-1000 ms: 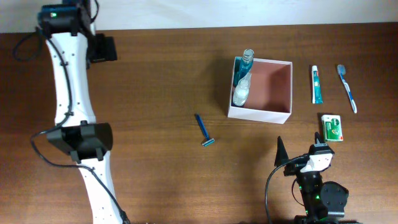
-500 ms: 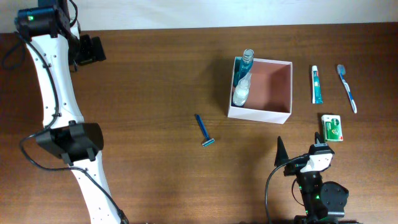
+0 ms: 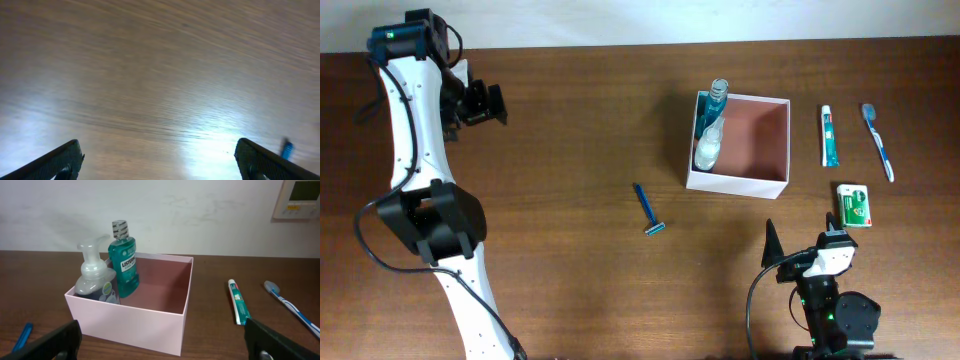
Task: Pack container
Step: 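Withdraw the left arm up and to the left side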
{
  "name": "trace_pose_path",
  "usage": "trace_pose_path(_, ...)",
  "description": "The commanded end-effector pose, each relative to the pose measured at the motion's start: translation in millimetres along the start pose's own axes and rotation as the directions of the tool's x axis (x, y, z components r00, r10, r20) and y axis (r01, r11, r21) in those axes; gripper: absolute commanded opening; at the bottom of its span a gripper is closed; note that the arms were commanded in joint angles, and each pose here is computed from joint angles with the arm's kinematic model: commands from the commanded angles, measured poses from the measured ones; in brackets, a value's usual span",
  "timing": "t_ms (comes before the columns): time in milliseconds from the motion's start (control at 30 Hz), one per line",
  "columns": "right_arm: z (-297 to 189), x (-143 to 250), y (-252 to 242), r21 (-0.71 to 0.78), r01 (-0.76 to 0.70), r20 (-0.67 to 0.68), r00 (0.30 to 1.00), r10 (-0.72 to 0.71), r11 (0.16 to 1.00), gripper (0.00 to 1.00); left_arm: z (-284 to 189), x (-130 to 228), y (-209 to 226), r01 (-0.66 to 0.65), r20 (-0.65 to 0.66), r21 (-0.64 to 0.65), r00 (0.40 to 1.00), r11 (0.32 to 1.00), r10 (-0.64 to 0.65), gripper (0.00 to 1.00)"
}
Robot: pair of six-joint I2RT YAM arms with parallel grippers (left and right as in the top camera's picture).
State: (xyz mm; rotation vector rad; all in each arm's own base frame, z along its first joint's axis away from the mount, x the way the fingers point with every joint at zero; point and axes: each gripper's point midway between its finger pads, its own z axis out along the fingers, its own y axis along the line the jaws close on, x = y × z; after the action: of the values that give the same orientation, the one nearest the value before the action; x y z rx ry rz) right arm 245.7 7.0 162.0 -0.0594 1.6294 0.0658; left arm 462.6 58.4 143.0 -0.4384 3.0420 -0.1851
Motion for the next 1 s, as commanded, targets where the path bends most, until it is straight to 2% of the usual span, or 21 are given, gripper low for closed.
trace_pose_path(0,0,2,1,-0.004,-0.001,-0.003,1.0,0.001,1.0,0.99,-5,4,-25,-0.025,-0.011,0.147,1.0,0.989,0.027,0.99)
trace_pose_path(100,0,2,1,-0.004,-0.001,-0.003,1.0,0.001,1.0,0.99,-18,5,-29,-0.042,0.018,0.16,0.999,0.986,0.04,0.99)
trace_pose_path(233,0,2,1,-0.004,-0.001,-0.003,1.0,0.001,1.0,0.99,-56,8,-19,-0.066,0.116,0.082,0.992,0.994,0.057,0.99)
trace_pose_path(433,0,2,1,-0.004,-0.001,-0.003,1.0,0.001,1.0,0.99,-137,27,-22,-0.097,0.299,0.062,0.951,0.993,0.074,0.99)
trace_pose_path(533,0,2,1,-0.004,-0.001,-0.003,1.0,0.001,1.0,0.99,-173,48,-32,-0.131,0.375,0.064,0.922,0.989,0.098,0.99)
trace_pose_path(633,0,2,1,-0.004,-0.001,-0.003,1.0,0.001,1.0,0.99,-187,74,-36,-0.15,0.382,0.044,0.916,0.988,0.122,0.99)
trace_pose_path(733,0,2,1,-0.004,0.0,-0.003,1.0,0.0,1.0,0.99,-179,104,-19,-0.124,0.328,-0.05,0.935,0.991,0.133,0.99)
trace_pose_path(800,0,2,1,-0.004,-0.001,-0.003,1.0,0.001,1.0,0.99,-170,119,-15,-0.121,0.287,-0.053,0.949,0.991,0.131,0.99)
trace_pose_path(967,0,2,1,-0.004,-0.001,-0.003,1.0,0.001,1.0,0.99,-150,128,-11,-0.117,0.216,-0.058,0.968,0.991,0.127,0.99)
